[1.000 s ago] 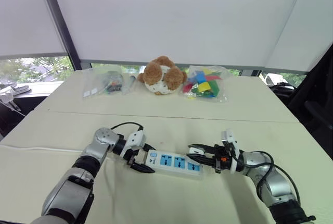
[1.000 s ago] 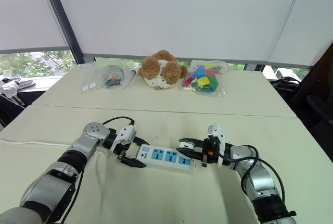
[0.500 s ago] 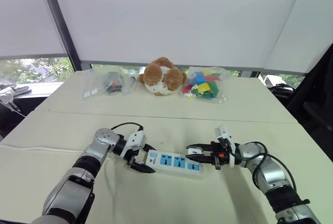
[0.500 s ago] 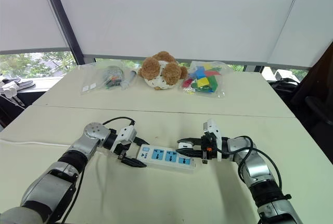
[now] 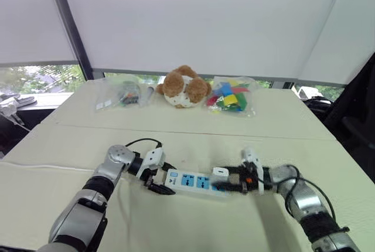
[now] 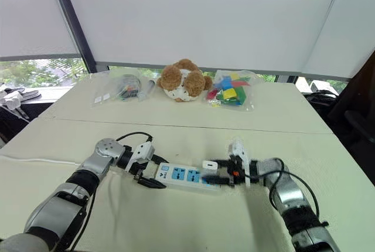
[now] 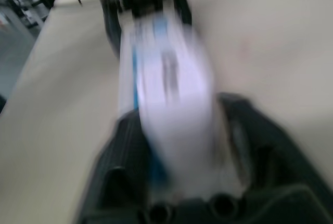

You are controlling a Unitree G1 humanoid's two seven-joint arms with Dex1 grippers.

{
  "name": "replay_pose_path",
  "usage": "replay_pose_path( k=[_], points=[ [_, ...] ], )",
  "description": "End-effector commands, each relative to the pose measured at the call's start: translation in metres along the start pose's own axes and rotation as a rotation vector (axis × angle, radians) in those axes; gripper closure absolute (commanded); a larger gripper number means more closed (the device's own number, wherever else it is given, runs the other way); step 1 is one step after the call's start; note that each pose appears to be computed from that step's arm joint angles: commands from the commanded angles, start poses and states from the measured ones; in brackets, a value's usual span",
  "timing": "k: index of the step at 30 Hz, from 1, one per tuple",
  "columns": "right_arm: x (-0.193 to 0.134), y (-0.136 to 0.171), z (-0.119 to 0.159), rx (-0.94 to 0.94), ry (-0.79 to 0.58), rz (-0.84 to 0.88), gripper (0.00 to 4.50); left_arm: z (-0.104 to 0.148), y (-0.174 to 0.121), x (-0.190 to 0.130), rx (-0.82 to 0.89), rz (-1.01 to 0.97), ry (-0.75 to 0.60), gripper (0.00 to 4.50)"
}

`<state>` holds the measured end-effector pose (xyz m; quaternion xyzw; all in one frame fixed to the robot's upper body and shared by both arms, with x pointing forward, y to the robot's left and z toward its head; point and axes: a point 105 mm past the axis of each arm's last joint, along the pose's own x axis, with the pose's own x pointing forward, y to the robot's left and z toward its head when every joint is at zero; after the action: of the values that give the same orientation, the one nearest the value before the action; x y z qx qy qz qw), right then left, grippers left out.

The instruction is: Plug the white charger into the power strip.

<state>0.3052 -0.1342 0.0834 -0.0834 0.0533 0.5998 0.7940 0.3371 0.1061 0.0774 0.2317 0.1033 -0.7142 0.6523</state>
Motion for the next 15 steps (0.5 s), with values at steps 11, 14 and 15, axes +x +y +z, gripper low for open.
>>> replay_pose_path(
  k=[11,14,15],
  points=[
    [-0.066,0.062,0.112,-0.169,-0.041,-0.221,0.00,-0.005,0.013,-0.003,-0.064,0.140,-0.011,0.38],
    [-0.096,0.067,0.090,-0.089,0.059,-0.306,0.00,-0.002,0.010,-0.005,-0.087,0.133,-0.041,0.04],
    [-0.107,0.069,0.083,-0.059,0.090,-0.333,0.00,0.000,0.013,-0.009,-0.075,0.160,-0.051,0.04]
  ],
)
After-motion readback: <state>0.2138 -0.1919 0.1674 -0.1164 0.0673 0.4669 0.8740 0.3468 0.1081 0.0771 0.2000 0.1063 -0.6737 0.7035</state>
